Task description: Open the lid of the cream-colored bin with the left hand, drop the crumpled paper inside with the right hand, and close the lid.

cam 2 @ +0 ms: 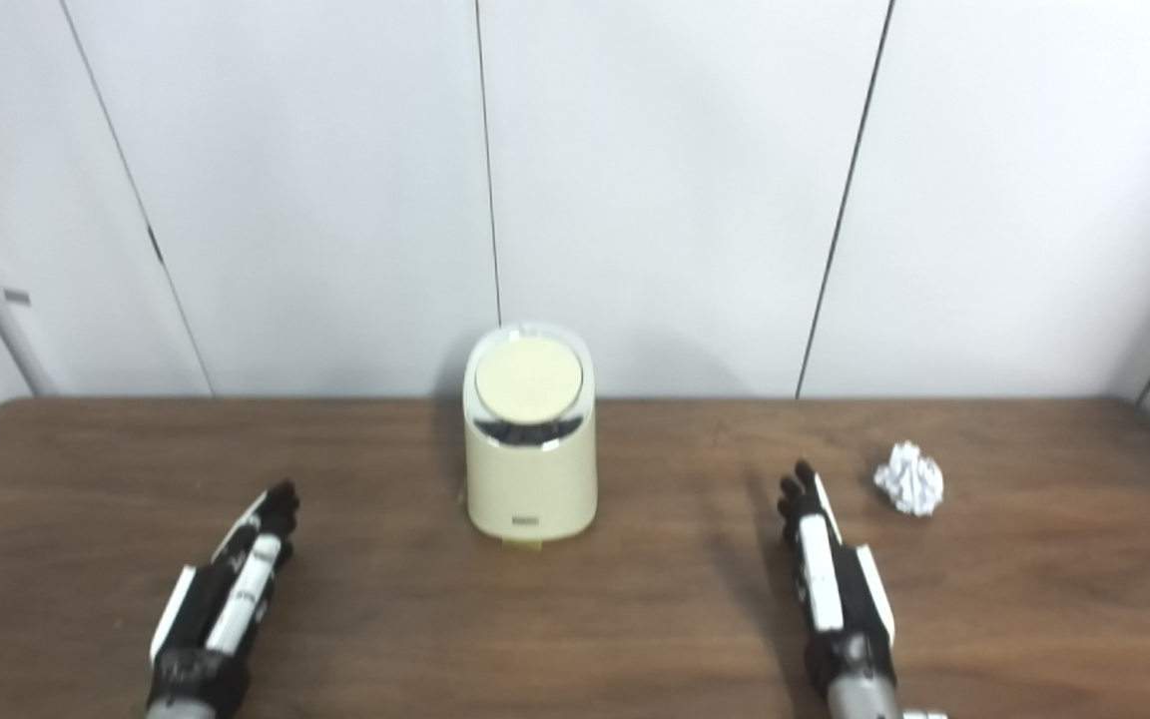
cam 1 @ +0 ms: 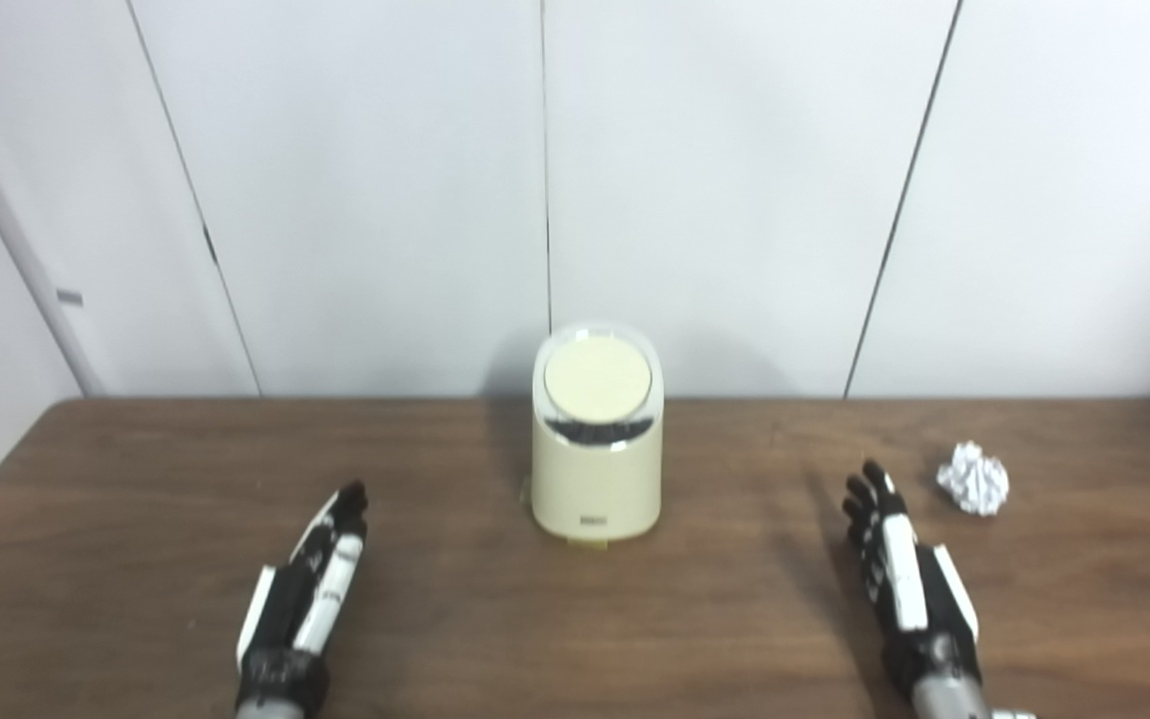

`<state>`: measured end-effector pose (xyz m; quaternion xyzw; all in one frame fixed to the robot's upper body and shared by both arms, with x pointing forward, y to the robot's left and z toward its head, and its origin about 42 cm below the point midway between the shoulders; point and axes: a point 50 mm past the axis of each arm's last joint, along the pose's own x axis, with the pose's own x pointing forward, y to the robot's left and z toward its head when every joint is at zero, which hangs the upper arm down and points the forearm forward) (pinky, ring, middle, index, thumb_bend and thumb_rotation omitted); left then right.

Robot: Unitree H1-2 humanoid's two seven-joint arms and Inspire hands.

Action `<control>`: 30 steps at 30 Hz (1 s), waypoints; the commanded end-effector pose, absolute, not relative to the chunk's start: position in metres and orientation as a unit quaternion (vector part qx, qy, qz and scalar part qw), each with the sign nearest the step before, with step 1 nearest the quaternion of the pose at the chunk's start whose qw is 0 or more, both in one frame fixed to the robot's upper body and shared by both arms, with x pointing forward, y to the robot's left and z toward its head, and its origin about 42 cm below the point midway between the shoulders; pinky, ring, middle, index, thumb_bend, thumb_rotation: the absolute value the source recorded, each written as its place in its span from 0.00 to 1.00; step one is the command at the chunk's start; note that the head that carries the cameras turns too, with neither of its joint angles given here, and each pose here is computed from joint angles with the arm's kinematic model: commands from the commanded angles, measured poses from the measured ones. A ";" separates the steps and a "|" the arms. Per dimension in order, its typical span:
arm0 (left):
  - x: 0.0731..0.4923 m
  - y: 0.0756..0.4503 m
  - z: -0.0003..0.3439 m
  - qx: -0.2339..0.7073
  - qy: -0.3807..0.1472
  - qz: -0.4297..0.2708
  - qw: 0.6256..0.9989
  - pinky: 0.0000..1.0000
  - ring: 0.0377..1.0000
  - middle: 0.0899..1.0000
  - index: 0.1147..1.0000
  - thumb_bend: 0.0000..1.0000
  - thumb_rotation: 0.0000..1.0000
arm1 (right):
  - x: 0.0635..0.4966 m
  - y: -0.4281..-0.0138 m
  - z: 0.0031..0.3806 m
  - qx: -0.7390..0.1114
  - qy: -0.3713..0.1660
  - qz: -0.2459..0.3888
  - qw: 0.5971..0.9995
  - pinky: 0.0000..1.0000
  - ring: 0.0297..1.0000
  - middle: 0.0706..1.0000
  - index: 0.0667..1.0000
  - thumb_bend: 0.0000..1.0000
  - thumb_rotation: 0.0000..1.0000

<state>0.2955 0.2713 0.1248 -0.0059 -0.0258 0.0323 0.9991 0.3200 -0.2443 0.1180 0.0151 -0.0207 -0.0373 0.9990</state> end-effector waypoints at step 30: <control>0.434 0.218 0.326 0.264 -0.130 -0.042 0.955 0.92 0.92 0.90 0.88 0.87 0.16 | 0.325 -0.239 0.115 0.012 -0.032 -0.030 0.999 1.00 0.95 0.96 0.98 0.59 1.00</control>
